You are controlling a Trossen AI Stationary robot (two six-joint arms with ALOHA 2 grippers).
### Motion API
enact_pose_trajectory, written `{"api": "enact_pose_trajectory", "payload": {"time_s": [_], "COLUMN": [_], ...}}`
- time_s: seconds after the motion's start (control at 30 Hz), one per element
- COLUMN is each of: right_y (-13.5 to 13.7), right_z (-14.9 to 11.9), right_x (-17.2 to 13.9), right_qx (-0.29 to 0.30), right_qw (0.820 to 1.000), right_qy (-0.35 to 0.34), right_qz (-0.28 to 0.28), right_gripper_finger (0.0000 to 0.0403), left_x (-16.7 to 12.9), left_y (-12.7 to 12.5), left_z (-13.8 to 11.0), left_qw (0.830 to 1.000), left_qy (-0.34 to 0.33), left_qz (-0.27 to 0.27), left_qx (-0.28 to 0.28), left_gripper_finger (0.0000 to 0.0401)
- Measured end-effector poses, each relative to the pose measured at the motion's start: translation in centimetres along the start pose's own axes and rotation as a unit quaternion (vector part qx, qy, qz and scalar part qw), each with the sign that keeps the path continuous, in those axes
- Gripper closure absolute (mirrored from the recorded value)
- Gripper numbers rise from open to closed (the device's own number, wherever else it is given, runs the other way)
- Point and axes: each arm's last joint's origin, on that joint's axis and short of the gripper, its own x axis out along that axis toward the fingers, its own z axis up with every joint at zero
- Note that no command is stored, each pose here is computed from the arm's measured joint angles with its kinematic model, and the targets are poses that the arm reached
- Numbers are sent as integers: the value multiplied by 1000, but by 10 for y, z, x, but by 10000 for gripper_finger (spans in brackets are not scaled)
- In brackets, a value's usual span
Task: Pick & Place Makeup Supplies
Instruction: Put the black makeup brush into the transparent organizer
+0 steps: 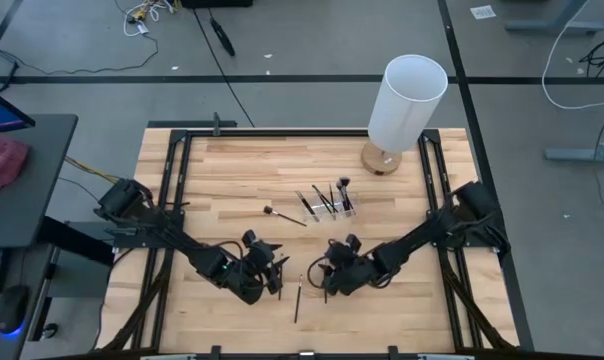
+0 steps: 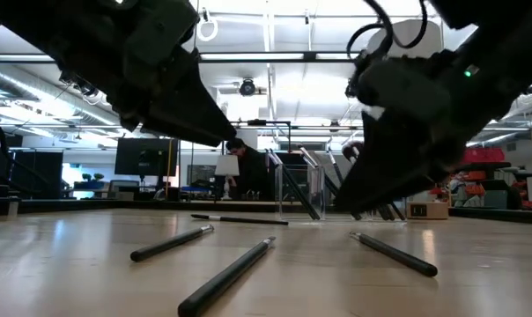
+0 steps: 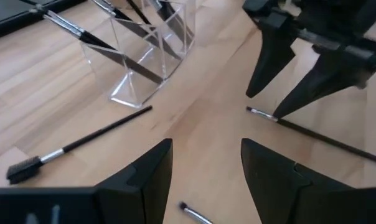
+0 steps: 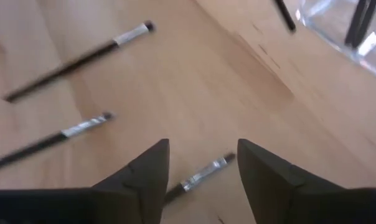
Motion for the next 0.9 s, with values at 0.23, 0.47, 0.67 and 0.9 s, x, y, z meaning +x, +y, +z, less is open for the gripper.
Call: {"api": "enact_pose_trajectory", "payload": {"time_s": [0.23,0.47,0.67,0.9], "right_y": [4,6,5,0], "right_z": [-10,-22,-21,-15], "right_x": [3,9,10,14], "right_qx": [4,-30,-100,-201], "right_qw": [999,998,993,977], "right_qy": [34,32,43,59], "right_qz": [-37,-52,-47,-38], "right_gripper_finger": [231,244,265,295], "left_x": [0,0,0,0], "left_y": [-2,-2,-2,-2], "left_z": [-3,-2,-2,-2], "left_qw": [1000,1000,1000,1000], "left_qy": [0,-3,-4,-4], "left_qz": [-3,0,0,-1], "left_qx": [0,-2,-3,-4], "left_gripper_finger": [208,208,208,208]}}
